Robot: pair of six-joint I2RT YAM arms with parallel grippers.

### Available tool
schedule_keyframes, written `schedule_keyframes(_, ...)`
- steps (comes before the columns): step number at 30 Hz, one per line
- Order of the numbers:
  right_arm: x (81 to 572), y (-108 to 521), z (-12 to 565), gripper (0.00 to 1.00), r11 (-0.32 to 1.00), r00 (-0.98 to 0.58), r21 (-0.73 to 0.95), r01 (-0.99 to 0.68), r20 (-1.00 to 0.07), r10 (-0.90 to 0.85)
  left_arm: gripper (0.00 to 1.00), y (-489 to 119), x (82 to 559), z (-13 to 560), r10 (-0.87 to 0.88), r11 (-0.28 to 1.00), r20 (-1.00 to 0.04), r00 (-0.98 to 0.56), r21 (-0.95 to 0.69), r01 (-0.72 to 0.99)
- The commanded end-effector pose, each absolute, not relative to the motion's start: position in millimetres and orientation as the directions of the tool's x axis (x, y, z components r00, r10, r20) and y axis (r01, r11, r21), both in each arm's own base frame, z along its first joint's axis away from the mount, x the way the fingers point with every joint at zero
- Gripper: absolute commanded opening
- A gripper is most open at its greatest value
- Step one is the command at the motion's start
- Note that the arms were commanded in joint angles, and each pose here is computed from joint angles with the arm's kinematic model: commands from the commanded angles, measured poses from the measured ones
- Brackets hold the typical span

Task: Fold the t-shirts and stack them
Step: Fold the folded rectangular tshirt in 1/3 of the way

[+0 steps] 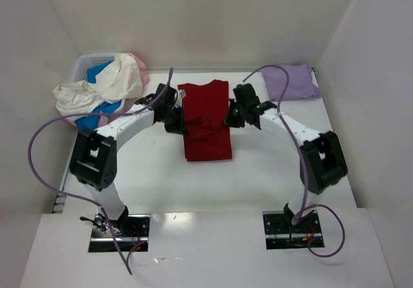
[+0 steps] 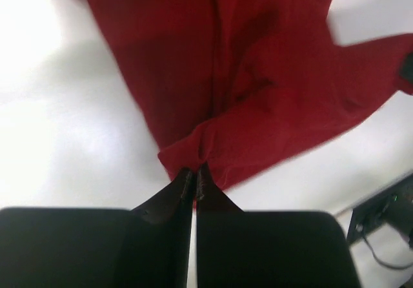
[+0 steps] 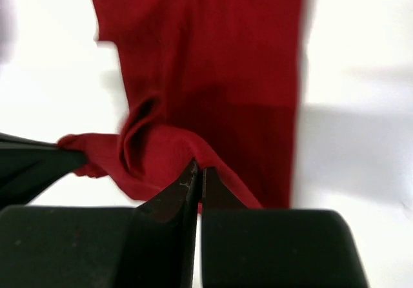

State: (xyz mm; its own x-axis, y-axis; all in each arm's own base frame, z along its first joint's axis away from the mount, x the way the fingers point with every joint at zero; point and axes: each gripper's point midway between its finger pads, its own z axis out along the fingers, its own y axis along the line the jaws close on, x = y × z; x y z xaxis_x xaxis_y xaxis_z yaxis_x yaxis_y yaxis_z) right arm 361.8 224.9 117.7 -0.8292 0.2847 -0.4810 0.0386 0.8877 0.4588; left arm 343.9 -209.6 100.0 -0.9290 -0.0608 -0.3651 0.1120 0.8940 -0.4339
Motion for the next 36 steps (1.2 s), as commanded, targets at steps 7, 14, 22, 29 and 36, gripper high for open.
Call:
schedule_keyframes(7, 419.9, 243.7, 105.3, 0.03, 0.883, -0.810, 0.468, -0.028, -0.529, 0.254, 0.14, -209.0, 407.5, 96.7, -0.061, 0.870, -0.418, -0.907, -0.468, 0.156)
schedule_keyframes(14, 436.0, 237.2, 98.4, 0.11, 0.893, -0.802, 0.449, -0.009, -0.537, 0.262, 0.54, -209.8, 417.7, 99.5, -0.052, 0.860, -0.443, -0.895, -0.476, 0.185)
schedule_keyframes(22, 458.3, 222.5, 136.9, 0.52, 0.880, -0.725, 0.475, -0.025, -0.614, 0.311, 1.00, -200.7, 434.4, 126.1, -0.039, 0.873, -0.555, -0.831, -0.424, 0.242)
schedule_keyframes(29, 450.0, 222.8, 183.4, 0.59, 0.853, -0.682, 0.511, -0.107, -0.662, 0.311, 1.00, -206.7, 409.6, 167.3, -0.027, 0.815, -0.638, -0.770, -0.460, 0.353)
schedule_keyframes(36, 415.1, 235.6, 154.9, 0.21, 0.806, -0.744, 0.568, -0.164, -0.608, 0.277, 0.85, -222.3, 359.9, 161.8, -0.027, 0.774, -0.617, -0.786, -0.511, 0.375)
